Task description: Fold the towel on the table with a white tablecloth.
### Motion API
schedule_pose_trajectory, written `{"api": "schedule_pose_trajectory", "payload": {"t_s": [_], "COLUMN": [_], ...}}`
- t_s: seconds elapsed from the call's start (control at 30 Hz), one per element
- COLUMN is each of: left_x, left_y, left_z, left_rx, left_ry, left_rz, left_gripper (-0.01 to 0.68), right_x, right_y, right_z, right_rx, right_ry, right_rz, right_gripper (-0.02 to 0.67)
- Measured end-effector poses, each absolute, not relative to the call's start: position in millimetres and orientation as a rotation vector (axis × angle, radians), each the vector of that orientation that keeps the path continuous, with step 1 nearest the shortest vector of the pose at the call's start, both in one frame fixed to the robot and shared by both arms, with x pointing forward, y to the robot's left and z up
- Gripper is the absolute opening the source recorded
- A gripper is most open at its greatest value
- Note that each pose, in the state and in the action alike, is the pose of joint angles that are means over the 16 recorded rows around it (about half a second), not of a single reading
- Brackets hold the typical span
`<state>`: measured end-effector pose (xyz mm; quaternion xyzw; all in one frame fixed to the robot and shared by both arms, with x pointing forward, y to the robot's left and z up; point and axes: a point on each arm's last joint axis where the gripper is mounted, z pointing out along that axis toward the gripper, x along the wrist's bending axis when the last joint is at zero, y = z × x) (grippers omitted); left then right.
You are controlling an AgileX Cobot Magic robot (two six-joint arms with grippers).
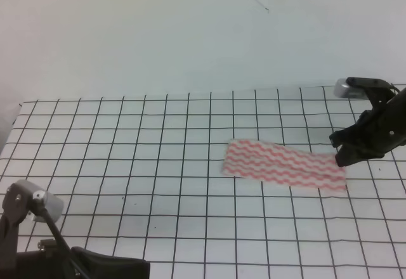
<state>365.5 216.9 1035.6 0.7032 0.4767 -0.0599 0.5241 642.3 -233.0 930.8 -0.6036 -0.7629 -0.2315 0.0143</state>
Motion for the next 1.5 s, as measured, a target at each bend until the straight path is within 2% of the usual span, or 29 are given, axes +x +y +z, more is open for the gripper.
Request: {"api": "schedule_pose_trajectory", "payload": {"t_s": [0.53,0.7,1.17,1.5], "left_x": [364.0,364.0,363.9,364.2], "left_y": [216.0,216.0,216.0,216.1], "left_z": [1035.7,1035.7,1035.7,1035.7], "left_rx": [1.689,1.689,1.69,1.689], "left_ry": [1.131,1.131,1.13,1.132], "left_rz": [-0.162,-0.163,-0.163,-0.16], "left_gripper": [0.001,0.001,0.001,0.001], "right_x": [646.1,647.2,647.1,644.4], "right_y": [-241.1,-241.2,-240.7,-240.6], "right_z": [928.8,929.0,929.7,930.6], "right_rx": [-1.887,-1.888,-1.885,-1.925], "right_ry": [-2.505,-2.515,-2.502,-2.421], "right_rz": [-0.674,-0.686,-0.674,-0.612], "right_gripper": [0.033,0.077,0.255,0.287]}}
